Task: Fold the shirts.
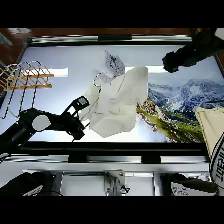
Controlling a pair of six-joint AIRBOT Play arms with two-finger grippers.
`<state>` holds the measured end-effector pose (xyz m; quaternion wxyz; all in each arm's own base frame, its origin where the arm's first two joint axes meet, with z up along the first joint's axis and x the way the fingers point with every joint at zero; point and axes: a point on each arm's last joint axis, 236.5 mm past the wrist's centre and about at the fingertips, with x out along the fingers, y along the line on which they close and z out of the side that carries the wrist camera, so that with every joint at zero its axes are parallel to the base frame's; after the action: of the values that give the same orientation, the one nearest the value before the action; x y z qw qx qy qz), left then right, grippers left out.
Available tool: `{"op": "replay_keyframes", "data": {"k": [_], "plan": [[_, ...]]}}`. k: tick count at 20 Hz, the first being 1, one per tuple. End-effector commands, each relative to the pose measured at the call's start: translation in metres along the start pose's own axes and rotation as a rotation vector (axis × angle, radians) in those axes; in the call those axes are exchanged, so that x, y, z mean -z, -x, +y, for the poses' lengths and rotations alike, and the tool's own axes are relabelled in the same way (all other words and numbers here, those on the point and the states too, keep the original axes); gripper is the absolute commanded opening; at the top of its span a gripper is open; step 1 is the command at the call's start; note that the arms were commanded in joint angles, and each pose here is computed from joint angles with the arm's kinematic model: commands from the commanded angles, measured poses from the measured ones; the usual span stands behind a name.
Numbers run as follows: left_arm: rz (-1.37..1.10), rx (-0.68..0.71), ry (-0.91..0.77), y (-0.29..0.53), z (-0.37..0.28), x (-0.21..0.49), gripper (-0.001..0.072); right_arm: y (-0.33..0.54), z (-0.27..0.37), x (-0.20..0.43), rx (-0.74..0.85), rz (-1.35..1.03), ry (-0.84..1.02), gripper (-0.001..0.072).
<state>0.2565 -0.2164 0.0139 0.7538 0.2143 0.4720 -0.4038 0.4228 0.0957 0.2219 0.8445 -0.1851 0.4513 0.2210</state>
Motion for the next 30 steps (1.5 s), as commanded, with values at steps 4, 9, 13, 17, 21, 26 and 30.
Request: {"op": "replay_keyframes", "data": {"k": [4, 9, 13, 17, 21, 26, 30], "plan": [[0.020, -0.138, -0.127, 0.019, 0.033, -0.009, 0.0046, -0.024, 0.060, -0.029, -0.208, -0.161, 0.766, 0.0627], [-0.029, -0.207, -0.172, 0.045, 0.047, -0.035, 0.0046, -0.066, 0.070, -0.031, -0.245, -0.128, 0.857, 0.0627], [0.012, -0.198, -0.196, 0.045, 0.045, -0.026, 0.0046, -0.069, 0.051, -0.037, -0.158, -0.120, 0.863, 0.0627], [0.024, -0.215, -0.176, 0.045, 0.056, -0.021, 0.0046, -0.057, 0.059, -0.022, -0.198, -0.076, 0.879, 0.0627], [0.026, -0.238, -0.128, 0.050, 0.072, -0.015, 0.0046, -0.030, 0.038, -0.022, -0.077, -0.059, 0.907, 0.0627], [0.017, -0.222, -0.160, 0.049, 0.063, -0.020, 0.0046, -0.062, 0.034, -0.029, -0.083, -0.057, 0.966, 0.0628], [0.023, -0.217, -0.164, 0.050, 0.061, -0.018, 0.0046, -0.085, 0.018, -0.053, 0.005, -0.109, 0.976, 0.0629]]}}
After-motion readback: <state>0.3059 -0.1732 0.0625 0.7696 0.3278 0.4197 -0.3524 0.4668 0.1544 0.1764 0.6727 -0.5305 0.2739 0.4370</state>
